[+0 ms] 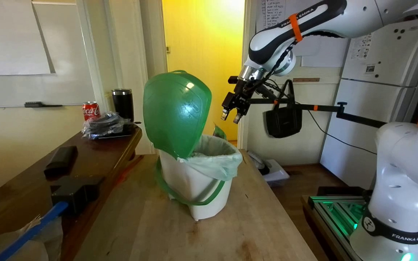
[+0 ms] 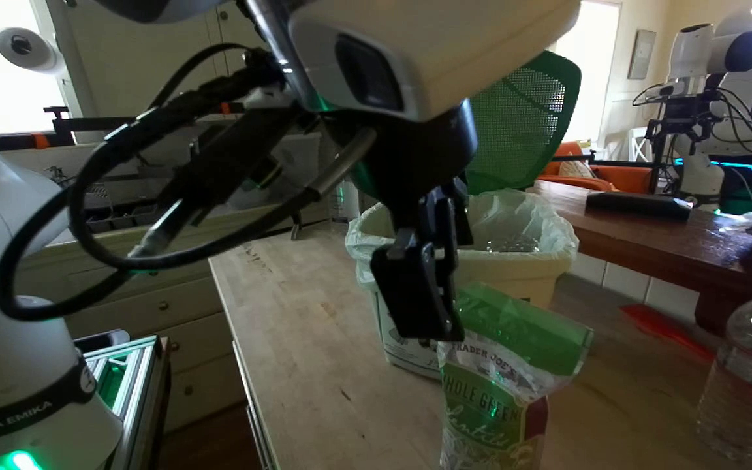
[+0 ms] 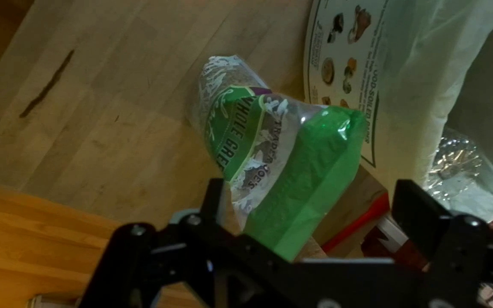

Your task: Open the bin, throw the green pack inside, then close the bin

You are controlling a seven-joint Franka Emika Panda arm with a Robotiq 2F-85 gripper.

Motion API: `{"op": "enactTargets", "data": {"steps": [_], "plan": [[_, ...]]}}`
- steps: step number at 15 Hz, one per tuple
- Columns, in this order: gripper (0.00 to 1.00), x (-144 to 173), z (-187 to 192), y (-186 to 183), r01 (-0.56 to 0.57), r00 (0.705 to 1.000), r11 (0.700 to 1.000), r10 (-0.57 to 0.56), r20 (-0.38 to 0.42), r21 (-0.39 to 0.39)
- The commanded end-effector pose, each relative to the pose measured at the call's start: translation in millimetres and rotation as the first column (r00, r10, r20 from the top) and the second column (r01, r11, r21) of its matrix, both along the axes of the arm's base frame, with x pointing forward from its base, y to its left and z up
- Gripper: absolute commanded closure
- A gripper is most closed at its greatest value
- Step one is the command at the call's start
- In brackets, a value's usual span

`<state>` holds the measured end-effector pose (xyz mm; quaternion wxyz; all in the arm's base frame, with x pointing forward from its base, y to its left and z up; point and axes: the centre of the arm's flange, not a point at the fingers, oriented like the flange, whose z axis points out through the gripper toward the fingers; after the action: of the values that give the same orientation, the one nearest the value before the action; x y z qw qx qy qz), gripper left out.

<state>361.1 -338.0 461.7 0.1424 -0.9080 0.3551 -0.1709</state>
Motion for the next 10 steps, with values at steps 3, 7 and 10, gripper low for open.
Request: {"op": "enactTargets", "data": {"steps": [3,7,10], "plan": [[0.00,17.9,-9.3,-17.6,0.077,0.996,0.997,-0.077,-0.038,0.001],[0.00,27.1,-16.1,-19.7,0.107,0.993,0.994,-0.106,-0.054,0.013],[0.00,32.8,-21.3,-20.0,0.119,0.991,0.993,-0.118,-0.063,0.016]]}}
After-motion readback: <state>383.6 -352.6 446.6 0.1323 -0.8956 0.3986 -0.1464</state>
